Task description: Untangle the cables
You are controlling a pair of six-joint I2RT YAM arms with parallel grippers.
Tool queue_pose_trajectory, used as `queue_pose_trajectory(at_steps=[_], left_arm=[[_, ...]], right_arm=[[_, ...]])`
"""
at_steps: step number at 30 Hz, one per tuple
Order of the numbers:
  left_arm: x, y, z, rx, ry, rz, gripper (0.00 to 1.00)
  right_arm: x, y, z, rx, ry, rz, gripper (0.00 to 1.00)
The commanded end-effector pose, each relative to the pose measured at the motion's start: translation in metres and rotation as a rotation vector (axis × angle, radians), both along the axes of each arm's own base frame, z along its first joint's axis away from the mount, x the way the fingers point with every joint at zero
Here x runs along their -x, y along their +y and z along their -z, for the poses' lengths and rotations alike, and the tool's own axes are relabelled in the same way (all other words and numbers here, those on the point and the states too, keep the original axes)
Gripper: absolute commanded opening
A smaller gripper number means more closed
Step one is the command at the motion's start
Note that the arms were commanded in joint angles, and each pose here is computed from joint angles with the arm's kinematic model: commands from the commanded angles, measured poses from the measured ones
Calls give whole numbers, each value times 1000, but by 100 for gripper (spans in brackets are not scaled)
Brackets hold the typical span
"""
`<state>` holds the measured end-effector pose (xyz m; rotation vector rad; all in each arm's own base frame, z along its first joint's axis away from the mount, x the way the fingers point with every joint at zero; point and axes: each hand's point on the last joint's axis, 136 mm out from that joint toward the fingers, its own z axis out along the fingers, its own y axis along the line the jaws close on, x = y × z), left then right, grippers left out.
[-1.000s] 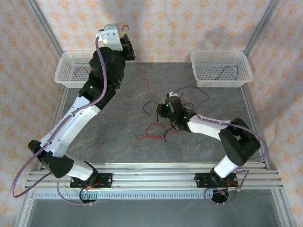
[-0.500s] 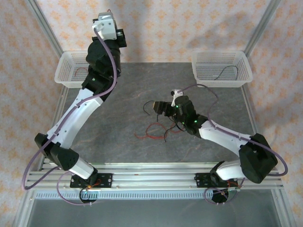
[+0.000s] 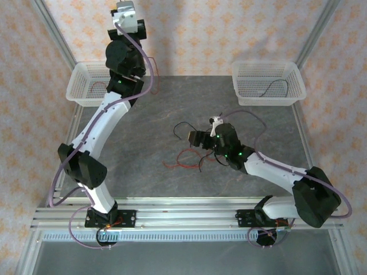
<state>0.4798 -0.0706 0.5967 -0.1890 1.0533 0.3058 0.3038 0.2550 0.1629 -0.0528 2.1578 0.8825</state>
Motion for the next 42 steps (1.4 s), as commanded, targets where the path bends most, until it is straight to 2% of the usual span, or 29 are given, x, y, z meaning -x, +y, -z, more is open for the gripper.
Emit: queue_pose_trajectory(at_steps=[1, 9, 13, 18, 26, 33, 38, 42], left_arm=[[-9, 4, -14, -17, -47, 10, 0], [-61, 21, -4, -48, -11, -32, 0], [-81, 43, 3, -45, 1, -57, 0], [-102, 78, 33, -28, 41, -94, 0], [-122, 148, 114, 31, 119, -189, 0], [-124, 170, 193, 79, 232, -220, 0], [-117, 183, 251, 161, 374, -264, 0], [-122, 192, 304, 288, 530, -232, 0]], right_arm=[[5, -8, -8, -35, -17, 34, 80], [16, -34, -1, 8, -7, 110, 80], [16, -38, 7, 13, 13, 131, 80], [11, -30, 19, 14, 55, 127, 79], [1, -13, 42, 33, 131, 105, 78], [-5, -13, 50, 77, 157, 119, 78], [-7, -21, 45, 122, 152, 147, 78], [-5, -26, 42, 141, 152, 155, 78]])
